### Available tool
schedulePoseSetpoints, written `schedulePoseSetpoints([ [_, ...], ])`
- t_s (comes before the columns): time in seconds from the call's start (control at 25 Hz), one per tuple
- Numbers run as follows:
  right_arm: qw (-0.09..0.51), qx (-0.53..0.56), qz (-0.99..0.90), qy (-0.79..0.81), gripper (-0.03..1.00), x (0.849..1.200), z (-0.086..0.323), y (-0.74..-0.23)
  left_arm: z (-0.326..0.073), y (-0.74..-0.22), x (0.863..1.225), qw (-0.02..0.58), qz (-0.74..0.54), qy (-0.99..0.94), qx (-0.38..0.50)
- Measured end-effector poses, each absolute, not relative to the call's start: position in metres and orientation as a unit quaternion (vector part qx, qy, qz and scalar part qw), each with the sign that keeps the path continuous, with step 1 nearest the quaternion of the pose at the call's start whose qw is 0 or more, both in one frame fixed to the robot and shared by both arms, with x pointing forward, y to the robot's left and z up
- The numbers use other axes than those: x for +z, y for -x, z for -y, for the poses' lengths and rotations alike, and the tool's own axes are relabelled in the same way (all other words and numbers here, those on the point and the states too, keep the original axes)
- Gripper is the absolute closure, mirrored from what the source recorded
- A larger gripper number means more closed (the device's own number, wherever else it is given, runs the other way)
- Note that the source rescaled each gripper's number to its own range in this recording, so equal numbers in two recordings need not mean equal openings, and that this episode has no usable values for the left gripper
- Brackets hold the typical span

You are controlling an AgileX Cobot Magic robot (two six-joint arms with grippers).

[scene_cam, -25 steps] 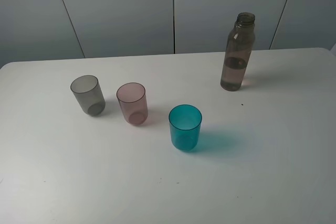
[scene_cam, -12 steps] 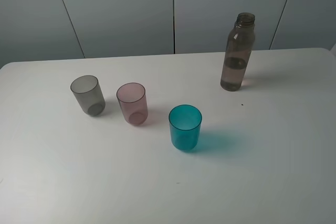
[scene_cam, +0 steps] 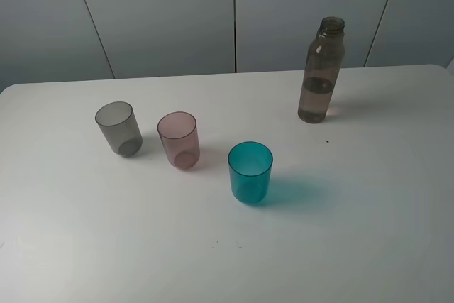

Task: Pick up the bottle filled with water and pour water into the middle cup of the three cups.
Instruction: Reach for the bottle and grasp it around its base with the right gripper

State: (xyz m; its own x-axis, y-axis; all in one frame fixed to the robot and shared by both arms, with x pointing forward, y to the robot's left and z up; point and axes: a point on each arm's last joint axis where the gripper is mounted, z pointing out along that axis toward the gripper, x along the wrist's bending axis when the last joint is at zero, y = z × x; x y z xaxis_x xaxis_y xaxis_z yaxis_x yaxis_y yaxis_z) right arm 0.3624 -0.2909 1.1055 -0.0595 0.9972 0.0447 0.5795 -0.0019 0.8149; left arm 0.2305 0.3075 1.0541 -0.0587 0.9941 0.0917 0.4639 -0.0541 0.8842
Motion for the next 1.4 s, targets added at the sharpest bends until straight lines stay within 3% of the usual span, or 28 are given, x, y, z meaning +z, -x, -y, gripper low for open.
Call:
schedulePoseSetpoints([
  [0.2,0.306,0.336,-0.657,-0.602,-0.03,1.088,0.288,-0.406,-0.308,-0.231,1.054,0.328,-0.605,-0.603,0.405],
  [0.6,0.255,0.341,-0.737,-0.525,-0.03,1.033,0.239,-0.457,-0.308,-0.231,1.054,0.328,-0.605,-0.603,0.405],
  [0.96,0.287,0.338,-0.719,-0.536,-0.03,0.973,0.24,-0.477,-0.308,-0.231,1.054,0.328,-0.605,-0.603,0.405],
  [1.4,0.281,0.324,-0.731,-0.53,-0.03,0.918,0.234,-0.501,-0.308,-0.231,1.054,0.328,-0.605,-0.603,0.405],
])
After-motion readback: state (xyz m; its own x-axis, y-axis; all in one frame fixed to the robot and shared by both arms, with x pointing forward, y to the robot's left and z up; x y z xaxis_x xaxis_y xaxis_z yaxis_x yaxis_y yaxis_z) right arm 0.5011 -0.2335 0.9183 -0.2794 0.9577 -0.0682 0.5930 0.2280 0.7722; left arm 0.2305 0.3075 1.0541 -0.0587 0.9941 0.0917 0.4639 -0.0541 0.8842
